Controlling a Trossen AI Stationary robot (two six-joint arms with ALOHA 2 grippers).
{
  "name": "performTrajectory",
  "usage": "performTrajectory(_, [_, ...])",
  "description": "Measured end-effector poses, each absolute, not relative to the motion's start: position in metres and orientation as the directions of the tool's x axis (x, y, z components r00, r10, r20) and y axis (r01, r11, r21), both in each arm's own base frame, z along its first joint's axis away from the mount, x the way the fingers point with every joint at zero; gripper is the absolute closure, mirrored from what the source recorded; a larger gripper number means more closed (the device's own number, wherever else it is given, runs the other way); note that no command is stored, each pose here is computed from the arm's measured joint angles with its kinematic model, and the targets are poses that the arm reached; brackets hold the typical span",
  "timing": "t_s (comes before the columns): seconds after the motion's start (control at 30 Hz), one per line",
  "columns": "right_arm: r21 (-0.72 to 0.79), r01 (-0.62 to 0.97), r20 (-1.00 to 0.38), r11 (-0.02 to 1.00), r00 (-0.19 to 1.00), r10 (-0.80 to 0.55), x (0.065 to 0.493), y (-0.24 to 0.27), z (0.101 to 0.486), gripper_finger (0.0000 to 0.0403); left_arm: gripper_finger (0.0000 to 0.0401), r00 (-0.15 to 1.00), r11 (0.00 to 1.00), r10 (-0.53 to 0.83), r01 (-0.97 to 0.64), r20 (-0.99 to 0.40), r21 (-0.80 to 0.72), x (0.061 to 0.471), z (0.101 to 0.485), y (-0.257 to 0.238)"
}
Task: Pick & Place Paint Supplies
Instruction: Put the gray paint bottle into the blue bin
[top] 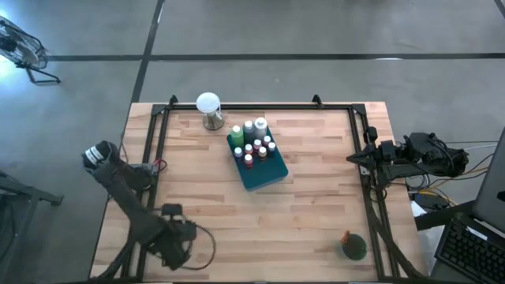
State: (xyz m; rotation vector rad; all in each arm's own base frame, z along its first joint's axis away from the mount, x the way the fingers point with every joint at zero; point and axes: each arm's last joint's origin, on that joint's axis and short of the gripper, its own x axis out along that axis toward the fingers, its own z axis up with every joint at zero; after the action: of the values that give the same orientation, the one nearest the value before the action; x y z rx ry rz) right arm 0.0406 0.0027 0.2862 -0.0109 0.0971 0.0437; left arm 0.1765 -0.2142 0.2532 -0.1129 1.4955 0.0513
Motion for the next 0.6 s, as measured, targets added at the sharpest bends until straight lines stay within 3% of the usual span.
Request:
performTrajectory(0.2, [-0.009, -0.044, -0.097, 0.999, 0.994, 0.043, 0.041, 0.003, 0.286, 0.0394, 0.0278, 0.095, 0.999, -0.033, -0.005, -0.995, -0.033, 0.213, 0.257, -0.181])
performTrajectory(0.6, [-0.009, -0.044, -0.097, 0.999, 0.994, 0.043, 0.041, 0.003, 0.286, 0.0394, 0.0278, 0.243, 0.993, -0.054, 0.118, -0.969, -0.026, 0.265, 0.296, -0.125])
